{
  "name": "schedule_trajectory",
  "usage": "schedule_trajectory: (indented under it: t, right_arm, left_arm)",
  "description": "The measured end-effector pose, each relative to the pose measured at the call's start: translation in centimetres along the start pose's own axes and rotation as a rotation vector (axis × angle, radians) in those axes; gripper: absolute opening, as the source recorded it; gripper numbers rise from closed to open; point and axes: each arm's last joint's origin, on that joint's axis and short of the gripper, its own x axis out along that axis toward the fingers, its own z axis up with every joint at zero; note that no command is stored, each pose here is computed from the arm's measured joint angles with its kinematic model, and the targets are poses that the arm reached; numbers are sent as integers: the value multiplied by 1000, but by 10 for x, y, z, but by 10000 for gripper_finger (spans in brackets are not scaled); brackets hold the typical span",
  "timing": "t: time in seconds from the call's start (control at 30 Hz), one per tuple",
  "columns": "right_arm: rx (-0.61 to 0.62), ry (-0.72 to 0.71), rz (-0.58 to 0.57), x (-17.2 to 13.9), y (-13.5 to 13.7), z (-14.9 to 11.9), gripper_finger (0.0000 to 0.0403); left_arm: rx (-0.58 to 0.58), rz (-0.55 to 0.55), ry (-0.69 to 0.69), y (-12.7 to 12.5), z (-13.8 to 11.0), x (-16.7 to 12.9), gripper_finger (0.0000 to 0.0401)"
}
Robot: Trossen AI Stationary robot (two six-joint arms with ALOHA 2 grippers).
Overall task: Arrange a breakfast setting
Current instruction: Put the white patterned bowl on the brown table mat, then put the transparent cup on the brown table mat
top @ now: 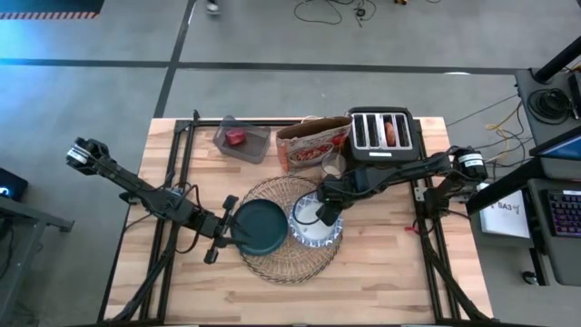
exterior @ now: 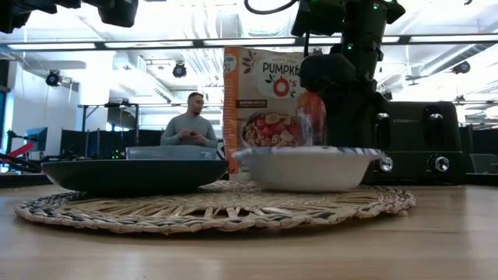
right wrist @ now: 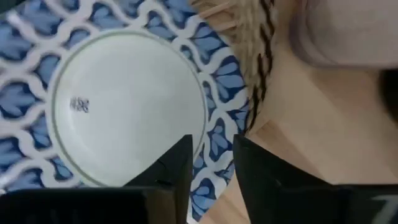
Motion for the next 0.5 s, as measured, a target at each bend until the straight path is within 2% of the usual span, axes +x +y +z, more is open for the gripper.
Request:
schedule_trajectory:
  t: [0.2,0.5]
  right_arm:
    - [-23,63,68,-16,5,3,118]
    - [-245,-23,122,-55,15,17,98]
  left_arm:
    - [-2,2,-3,0,1,0,66]
    - [-4,14,-16,2,3,-2,66]
